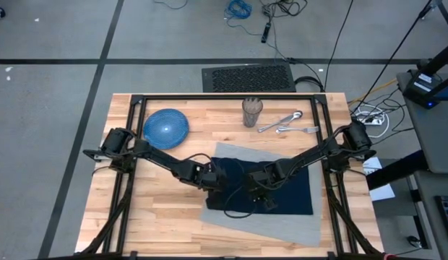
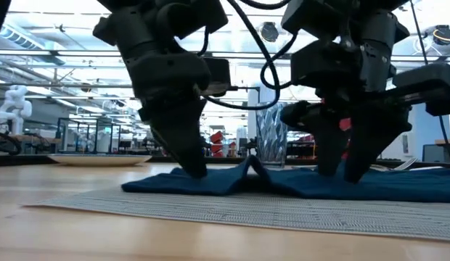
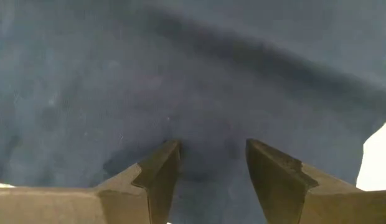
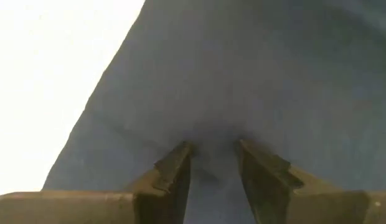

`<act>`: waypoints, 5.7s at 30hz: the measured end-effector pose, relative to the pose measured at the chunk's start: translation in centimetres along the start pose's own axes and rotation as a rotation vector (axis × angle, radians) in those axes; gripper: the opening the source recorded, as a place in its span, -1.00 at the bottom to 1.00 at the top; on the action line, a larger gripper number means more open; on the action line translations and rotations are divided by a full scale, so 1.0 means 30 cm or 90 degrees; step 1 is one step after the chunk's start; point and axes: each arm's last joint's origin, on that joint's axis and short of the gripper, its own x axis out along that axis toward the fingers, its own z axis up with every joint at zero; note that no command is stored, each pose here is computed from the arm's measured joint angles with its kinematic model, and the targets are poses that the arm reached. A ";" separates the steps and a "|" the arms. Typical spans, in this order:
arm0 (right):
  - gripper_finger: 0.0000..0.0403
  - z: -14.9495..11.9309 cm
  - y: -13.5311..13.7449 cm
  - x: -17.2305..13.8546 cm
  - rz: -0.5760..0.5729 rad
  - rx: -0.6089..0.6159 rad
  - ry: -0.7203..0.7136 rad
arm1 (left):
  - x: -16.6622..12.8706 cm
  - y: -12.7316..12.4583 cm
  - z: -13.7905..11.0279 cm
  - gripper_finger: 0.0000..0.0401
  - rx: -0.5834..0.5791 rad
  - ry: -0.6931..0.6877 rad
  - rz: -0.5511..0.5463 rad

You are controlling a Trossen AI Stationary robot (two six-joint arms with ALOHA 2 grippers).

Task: Set table place
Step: Fold the blue napkin

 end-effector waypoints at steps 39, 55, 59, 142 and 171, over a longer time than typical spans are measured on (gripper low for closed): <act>-0.40 0.022 0.002 -0.003 -0.079 0.034 -0.034 | -0.095 -0.074 0.161 -0.14 -0.251 -0.096 0.095; -0.40 0.042 0.141 -0.141 -0.175 -0.026 -0.083 | 0.043 -0.137 0.209 -0.14 -0.272 -0.064 0.150; -0.40 0.043 0.164 -0.169 -0.188 -0.034 -0.095 | 0.062 -0.131 0.218 -0.14 -0.258 -0.004 0.209; -0.40 -0.216 0.353 -0.095 -0.099 0.178 0.118 | -0.132 -0.076 0.286 -1.00 -0.114 0.045 0.214; -0.40 -0.244 0.378 -0.070 -0.078 0.194 0.083 | -0.117 -0.040 0.422 -1.00 -0.104 -0.112 0.078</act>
